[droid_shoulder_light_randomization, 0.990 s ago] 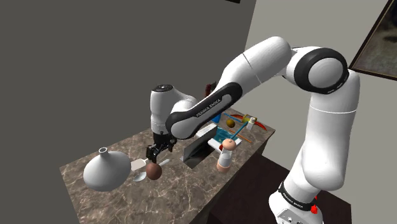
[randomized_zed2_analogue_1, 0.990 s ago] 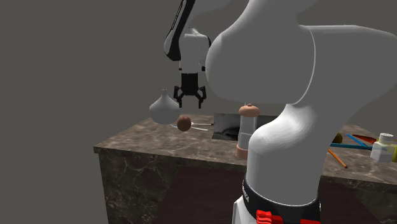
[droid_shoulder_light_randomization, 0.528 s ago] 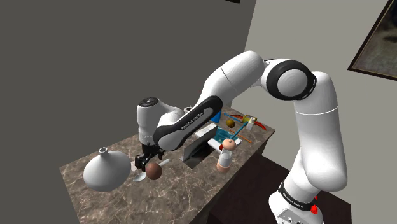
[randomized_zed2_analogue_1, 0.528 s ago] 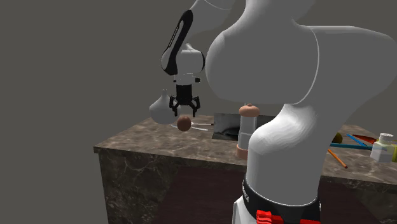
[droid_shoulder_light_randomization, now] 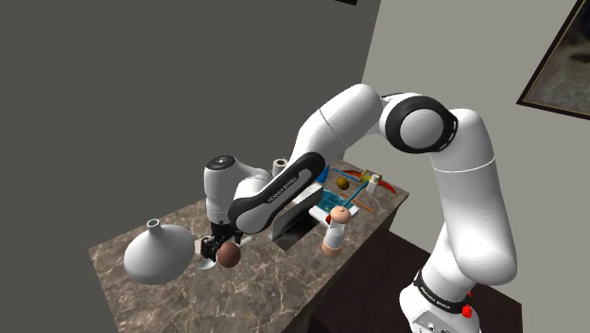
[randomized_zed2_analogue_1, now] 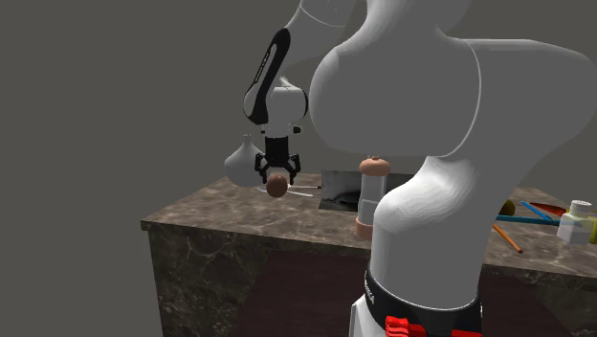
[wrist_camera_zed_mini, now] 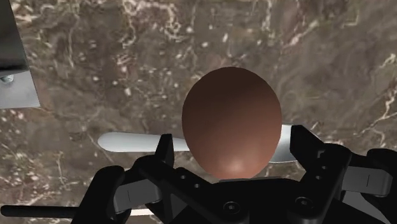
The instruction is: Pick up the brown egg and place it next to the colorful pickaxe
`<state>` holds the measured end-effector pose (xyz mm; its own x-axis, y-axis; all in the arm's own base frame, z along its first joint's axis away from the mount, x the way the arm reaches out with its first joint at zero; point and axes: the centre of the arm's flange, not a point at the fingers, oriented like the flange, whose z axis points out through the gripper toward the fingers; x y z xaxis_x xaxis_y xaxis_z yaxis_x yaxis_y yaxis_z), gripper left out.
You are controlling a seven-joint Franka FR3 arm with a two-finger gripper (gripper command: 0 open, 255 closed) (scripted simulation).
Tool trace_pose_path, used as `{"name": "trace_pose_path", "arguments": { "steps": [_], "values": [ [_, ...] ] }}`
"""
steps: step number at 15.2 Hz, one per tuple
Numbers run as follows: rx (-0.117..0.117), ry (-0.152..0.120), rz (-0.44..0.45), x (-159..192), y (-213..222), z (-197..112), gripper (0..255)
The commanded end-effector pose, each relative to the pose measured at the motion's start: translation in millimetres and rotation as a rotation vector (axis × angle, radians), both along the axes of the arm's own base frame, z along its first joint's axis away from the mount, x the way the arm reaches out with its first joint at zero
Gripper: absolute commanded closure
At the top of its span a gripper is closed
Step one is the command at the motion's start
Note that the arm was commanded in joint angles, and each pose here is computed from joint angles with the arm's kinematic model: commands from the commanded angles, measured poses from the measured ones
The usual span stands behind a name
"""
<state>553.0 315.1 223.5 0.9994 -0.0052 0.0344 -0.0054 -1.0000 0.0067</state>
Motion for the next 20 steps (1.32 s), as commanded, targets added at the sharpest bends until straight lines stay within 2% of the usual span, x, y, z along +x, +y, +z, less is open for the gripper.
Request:
{"name": "trace_pose_path", "arguments": {
  "steps": [1,5,6,15,20],
  "values": [
    [0.000,0.000,0.000,0,0,0,0],
    [0.000,0.000,0.000,0,0,0,0],
    [0.000,0.000,0.000,0,0,0,255],
    [0.000,0.000,0.000,0,0,0,255],
    [0.000,0.000,0.000,0,0,26,255]
  ]
}}
